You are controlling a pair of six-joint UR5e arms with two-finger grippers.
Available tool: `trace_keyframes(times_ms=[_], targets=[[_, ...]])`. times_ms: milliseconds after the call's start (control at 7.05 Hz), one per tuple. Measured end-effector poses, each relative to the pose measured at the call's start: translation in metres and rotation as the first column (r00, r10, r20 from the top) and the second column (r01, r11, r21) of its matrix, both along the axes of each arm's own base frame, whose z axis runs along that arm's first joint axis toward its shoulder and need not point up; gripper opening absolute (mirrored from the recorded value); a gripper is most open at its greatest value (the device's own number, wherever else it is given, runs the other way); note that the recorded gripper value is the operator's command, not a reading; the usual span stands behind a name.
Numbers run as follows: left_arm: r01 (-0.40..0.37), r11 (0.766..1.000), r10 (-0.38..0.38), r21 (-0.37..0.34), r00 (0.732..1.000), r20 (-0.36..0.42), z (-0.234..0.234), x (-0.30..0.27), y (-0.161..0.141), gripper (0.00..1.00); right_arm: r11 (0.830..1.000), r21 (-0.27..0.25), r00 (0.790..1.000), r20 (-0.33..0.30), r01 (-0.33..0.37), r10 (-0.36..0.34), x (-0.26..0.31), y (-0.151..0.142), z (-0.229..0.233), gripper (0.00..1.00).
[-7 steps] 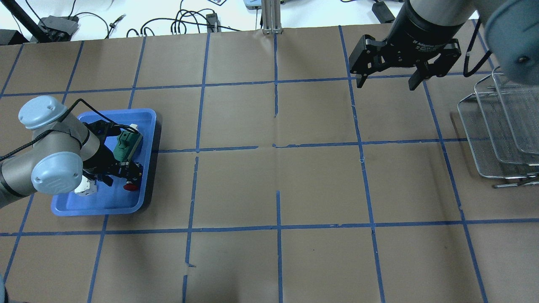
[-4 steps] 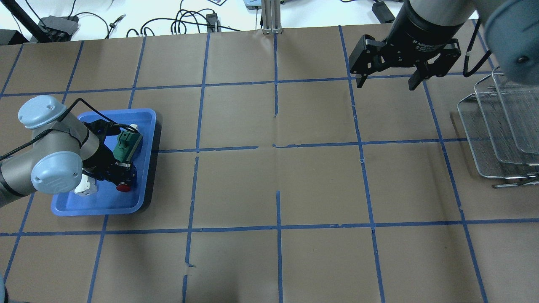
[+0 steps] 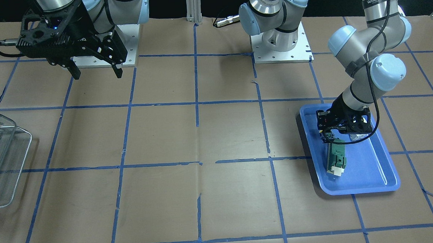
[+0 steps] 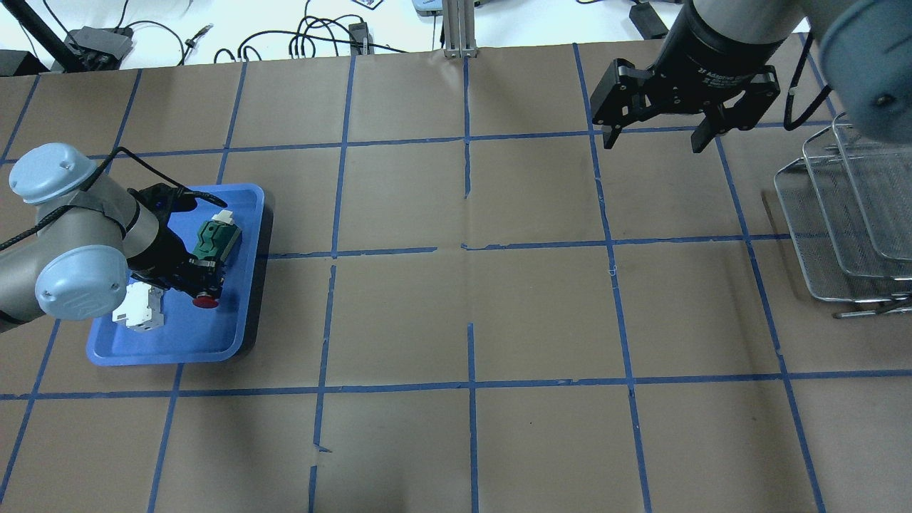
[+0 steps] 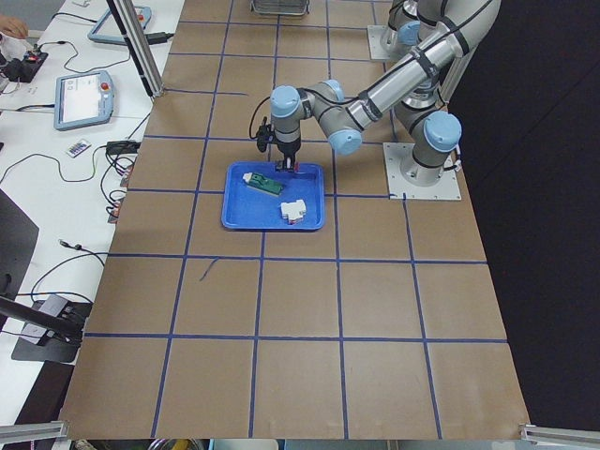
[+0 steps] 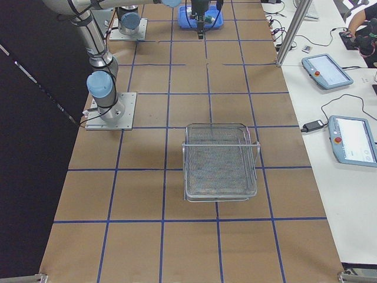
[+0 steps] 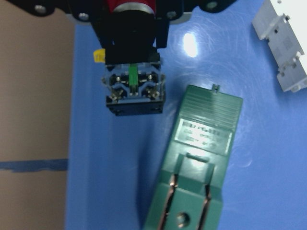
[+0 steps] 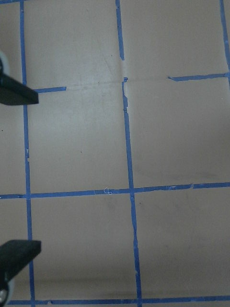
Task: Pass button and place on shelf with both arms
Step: 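Lift the push button with the left gripper toward the table center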
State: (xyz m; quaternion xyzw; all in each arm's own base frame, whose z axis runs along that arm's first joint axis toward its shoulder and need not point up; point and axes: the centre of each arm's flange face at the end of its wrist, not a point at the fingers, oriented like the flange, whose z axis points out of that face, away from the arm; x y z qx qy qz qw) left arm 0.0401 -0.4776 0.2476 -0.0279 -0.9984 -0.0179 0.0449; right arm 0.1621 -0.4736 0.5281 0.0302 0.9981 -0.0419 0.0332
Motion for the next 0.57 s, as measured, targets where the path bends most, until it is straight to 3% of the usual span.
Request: trace_keyframes(times_ms=[567], targets=[[0.117,0.991,-0.121,-0.068,0.991,-0.063,0.103,-0.147,0.014,0.04,1.0,0.011,1.0,0.0,0.0,0.0,0.0,0.001,-0.005,1.0]])
